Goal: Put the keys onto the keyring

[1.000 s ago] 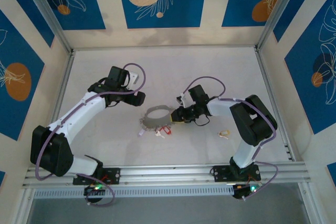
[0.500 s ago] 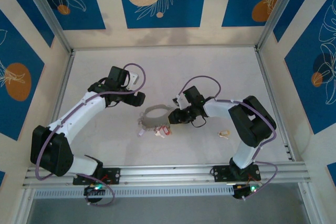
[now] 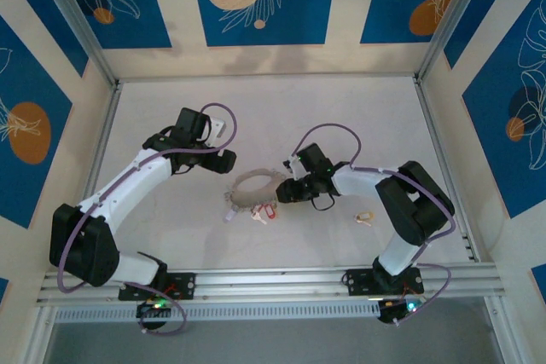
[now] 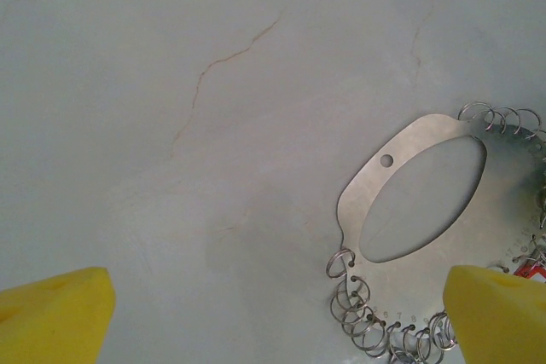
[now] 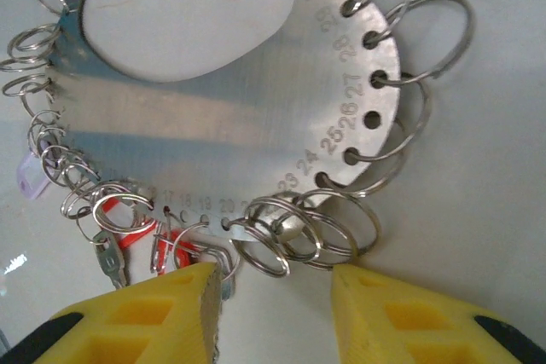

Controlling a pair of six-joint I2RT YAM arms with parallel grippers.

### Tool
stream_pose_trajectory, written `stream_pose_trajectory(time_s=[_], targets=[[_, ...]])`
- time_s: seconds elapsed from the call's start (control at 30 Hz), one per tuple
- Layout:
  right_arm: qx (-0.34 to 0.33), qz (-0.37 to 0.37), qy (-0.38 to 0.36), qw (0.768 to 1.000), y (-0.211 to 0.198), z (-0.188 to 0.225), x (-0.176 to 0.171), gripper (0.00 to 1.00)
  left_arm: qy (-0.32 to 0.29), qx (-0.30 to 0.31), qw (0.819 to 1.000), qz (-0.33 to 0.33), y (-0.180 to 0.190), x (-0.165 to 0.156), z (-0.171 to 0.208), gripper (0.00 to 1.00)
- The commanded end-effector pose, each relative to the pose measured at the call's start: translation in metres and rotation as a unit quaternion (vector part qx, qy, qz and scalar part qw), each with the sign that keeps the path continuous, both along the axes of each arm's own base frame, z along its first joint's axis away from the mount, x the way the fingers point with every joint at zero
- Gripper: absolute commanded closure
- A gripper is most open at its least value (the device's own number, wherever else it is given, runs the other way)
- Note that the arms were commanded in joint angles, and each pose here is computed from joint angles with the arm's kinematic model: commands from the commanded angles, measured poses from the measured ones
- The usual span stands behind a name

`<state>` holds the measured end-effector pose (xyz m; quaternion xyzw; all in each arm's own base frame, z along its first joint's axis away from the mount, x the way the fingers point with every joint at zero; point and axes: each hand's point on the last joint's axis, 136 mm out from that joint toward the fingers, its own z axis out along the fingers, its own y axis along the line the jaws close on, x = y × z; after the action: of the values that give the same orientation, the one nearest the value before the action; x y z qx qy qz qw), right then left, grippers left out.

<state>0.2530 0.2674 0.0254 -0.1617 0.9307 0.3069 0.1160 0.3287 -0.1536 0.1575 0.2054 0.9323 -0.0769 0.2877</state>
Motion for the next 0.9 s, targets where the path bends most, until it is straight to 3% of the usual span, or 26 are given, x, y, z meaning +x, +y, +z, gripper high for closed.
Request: stream_pose_trajectory(time_s=[0.0, 0.33, 0.87], targets=[[0.031, 0.014, 0.018, 0.999, 0.012, 0.000, -0.008, 0.60, -0.003, -0.009, 1.000, -0.015, -0.007, 0.000, 0.007, 0.01], [0.090, 0.030, 0.027, 0.995, 0.022, 0.010, -0.014, 0.64, -0.001, -0.009, 1.000, -0.016, -0.007, -0.001, 0.009, 0.01], [0.038, 0.029, 0.004, 0.999, 0.011, -0.004, -0.012, 0.73, 0.000, -0.008, 1.000, -0.016, -0.008, -0.001, 0.008, 0.01]])
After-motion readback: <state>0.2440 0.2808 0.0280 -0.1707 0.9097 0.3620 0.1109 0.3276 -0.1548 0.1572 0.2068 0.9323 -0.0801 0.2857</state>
